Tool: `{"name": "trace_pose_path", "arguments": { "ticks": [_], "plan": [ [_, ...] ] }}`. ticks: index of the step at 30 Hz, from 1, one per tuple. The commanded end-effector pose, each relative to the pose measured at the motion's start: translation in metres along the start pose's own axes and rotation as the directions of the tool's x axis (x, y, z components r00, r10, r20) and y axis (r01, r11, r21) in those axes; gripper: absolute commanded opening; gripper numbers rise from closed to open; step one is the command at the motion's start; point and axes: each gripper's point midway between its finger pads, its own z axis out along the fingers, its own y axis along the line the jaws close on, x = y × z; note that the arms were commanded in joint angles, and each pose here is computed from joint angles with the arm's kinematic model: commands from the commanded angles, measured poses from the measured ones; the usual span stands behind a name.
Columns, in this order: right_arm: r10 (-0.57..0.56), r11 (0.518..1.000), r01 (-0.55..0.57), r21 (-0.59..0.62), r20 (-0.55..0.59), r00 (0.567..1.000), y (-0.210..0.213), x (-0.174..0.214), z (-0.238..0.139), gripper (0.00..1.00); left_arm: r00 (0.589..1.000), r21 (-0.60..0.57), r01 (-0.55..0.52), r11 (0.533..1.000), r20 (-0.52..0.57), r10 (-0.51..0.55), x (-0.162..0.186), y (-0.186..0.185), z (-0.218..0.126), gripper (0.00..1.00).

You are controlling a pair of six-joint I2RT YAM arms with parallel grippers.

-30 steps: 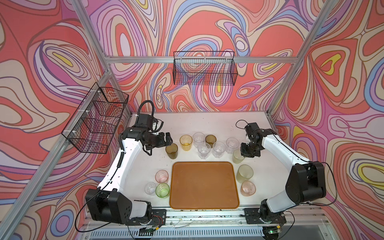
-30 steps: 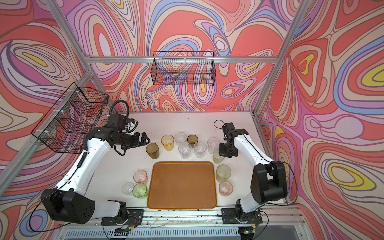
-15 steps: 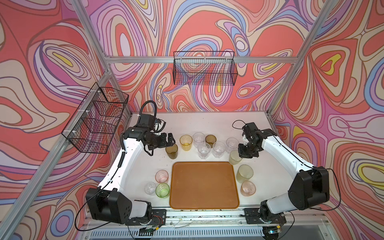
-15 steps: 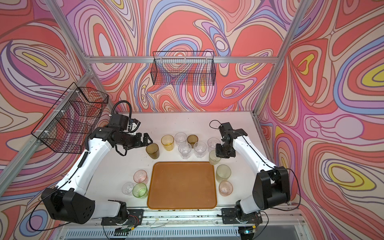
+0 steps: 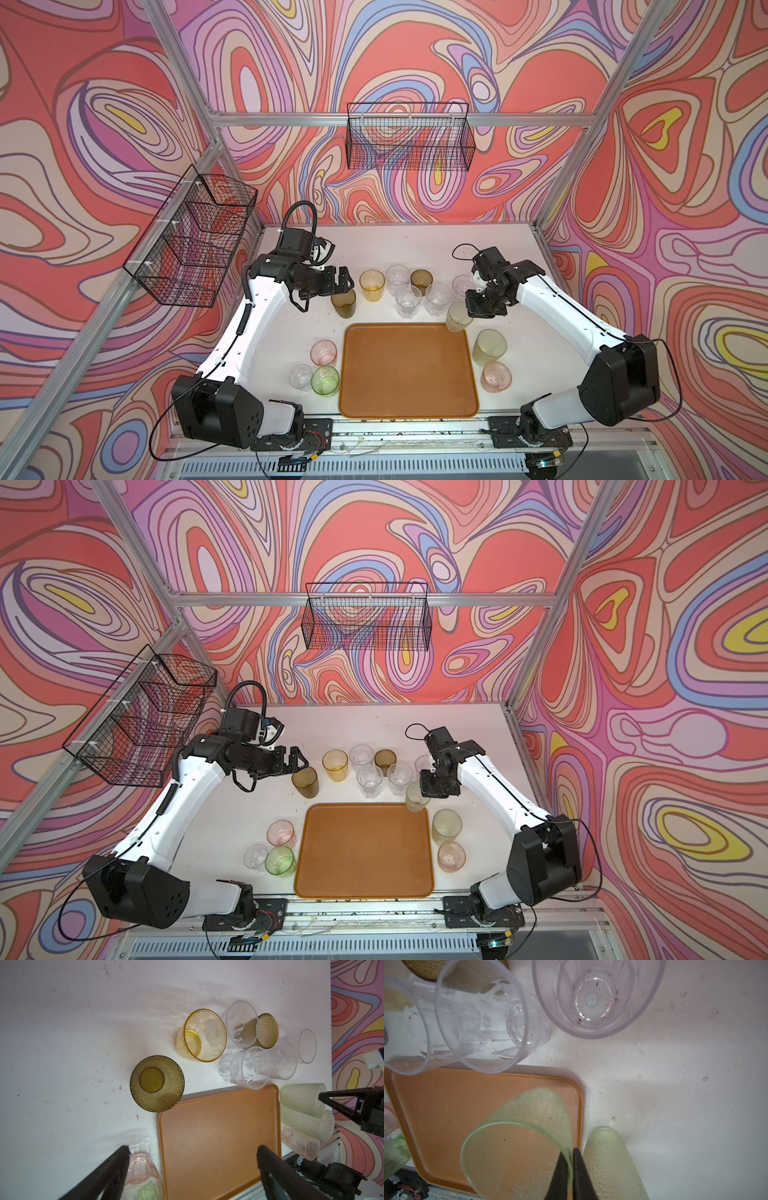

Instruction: Place the glasses into the tray

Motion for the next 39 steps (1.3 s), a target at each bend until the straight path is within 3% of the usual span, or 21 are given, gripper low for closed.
{"name": "trace_pose_path", "arguments": {
  "ticks": [1,39],
  "plan": [
    [0.007,1.0,-0.007,-0.009,0.01,1.0,0.004,0.0,0.004,0.0,1.0,0.011,-0.016,1.0,0.007,0.016,-0.002,-0.005,0.0,0.98],
    [0.013,0.996,-0.009,0.092,-0.043,0.999,-0.012,0.008,0.044,0.05,1.0,0.005,-0.019,1.0,-0.005,0.019,0.002,-0.006,0.005,0.98]
  ]
}}
